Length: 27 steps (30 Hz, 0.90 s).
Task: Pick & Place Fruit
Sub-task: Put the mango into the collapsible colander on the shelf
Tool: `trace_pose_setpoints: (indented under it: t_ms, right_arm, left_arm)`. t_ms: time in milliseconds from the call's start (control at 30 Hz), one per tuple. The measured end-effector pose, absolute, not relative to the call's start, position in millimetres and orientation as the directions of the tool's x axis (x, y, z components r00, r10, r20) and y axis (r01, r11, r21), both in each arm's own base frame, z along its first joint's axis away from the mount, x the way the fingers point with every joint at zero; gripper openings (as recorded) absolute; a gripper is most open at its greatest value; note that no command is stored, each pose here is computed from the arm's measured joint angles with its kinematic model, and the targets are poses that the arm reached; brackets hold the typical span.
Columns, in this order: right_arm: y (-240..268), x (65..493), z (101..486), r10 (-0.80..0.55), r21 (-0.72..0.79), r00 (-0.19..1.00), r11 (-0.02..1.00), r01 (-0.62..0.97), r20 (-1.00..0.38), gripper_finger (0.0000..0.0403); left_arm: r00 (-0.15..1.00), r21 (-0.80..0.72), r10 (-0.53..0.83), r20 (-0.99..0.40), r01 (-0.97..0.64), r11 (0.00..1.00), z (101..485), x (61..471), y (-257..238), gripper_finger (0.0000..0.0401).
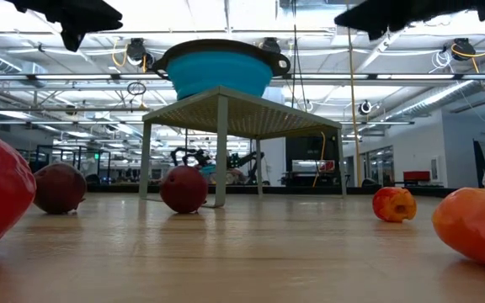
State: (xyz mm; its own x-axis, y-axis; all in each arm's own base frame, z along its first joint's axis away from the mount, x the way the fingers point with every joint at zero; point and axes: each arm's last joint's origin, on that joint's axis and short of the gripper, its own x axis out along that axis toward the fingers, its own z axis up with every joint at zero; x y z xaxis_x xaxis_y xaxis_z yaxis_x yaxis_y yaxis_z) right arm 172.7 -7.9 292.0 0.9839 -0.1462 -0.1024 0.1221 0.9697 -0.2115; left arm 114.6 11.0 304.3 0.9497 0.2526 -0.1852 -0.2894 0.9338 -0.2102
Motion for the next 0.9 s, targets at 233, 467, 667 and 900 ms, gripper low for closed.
trace_pose_setpoints:
  t_ms: [233, 467, 667, 900]
  right_arm:
    - [-8.1, 170.9, 261.1, -0.154, -0.151, 0.975, 0.98, 0.13, -0.162, 0.0001]
    - [-7.6, 160.0, 239.8, -0.15, -0.104, 0.971, 0.986, 0.133, -0.184, 0.0001]
    - [-7.2, 147.9, 227.4, -0.15, -0.099, 0.987, 0.985, 0.144, -0.058, 0.0001]
    - [-6.8, 132.9, 208.0, -0.149, -0.051, 0.986, 0.987, 0.153, 0.08, 0.0001]
  left_arm:
    - [0.972, -0.173, 0.157, -0.177, -0.187, 0.967, 303.7, 140.7, 1.0, 0.0088]
    - [0.981, -0.172, 0.107, -0.159, -0.134, 0.976, 301.6, 161.3, -18.1, 0.0088]
    - [0.972, -0.154, 0.109, -0.21, -0.143, 0.978, 313.3, 175.2, -40.9, 0.0088]
    - [0.949, -0.1, 0.113, -0.296, -0.148, 0.984, 334.0, 190.4, -68.1, 0.0087]
